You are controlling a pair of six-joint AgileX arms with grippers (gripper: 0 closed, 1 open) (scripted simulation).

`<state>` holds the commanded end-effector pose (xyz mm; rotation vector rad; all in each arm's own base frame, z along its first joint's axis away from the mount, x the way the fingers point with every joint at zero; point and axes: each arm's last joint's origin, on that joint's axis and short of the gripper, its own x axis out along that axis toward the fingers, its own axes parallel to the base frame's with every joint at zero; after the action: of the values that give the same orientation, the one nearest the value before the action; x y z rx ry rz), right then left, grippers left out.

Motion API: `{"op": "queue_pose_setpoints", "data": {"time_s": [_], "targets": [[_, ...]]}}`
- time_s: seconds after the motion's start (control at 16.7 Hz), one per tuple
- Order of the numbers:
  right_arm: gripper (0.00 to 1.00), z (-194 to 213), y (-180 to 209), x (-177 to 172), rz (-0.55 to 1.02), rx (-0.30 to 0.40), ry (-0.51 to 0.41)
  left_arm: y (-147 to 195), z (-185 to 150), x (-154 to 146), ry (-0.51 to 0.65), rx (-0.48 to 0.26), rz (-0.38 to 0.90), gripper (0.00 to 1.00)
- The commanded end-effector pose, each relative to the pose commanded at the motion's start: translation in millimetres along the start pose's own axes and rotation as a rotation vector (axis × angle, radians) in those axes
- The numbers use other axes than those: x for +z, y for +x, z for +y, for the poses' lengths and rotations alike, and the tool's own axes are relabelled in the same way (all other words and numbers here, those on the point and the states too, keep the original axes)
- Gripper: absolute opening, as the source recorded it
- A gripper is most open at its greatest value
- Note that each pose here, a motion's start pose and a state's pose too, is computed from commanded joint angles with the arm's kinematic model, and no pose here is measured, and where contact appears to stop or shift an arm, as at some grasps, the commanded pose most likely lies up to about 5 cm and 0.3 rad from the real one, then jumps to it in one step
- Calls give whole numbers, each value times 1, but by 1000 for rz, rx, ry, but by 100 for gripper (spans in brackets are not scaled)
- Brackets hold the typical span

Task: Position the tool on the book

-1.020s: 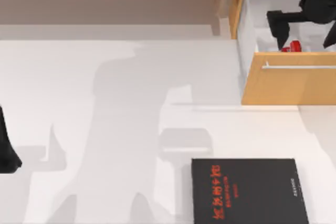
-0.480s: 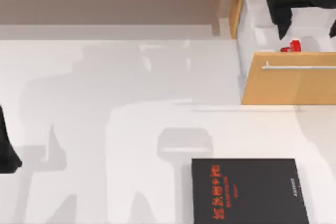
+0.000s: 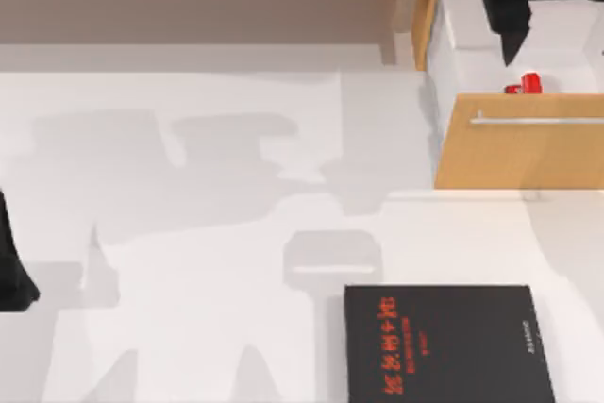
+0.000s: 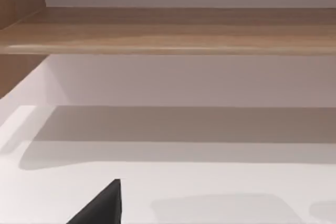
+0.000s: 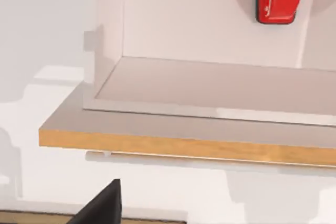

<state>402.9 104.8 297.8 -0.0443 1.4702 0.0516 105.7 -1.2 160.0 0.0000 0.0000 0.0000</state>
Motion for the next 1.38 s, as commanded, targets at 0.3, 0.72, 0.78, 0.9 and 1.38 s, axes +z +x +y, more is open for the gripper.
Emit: {"op": "queue_pose_setpoints", "data": {"time_s": [0.3, 0.72, 0.78, 0.9, 1.38], "targets": [[100, -22, 55, 32, -3, 1, 0, 0, 0, 0, 0, 0, 0, 100], [100, -40, 165, 65, 1, 1, -1, 0, 0, 0, 0, 0, 0, 100], [100, -40, 169, 66, 1, 1, -1, 0, 0, 0, 0, 0, 0, 100], [100, -40, 169, 66, 1, 1, -1, 0, 0, 0, 0, 0, 0, 100], [55, -40, 169, 66, 1, 1, -1, 0, 0, 0, 0, 0, 0, 100]]}}
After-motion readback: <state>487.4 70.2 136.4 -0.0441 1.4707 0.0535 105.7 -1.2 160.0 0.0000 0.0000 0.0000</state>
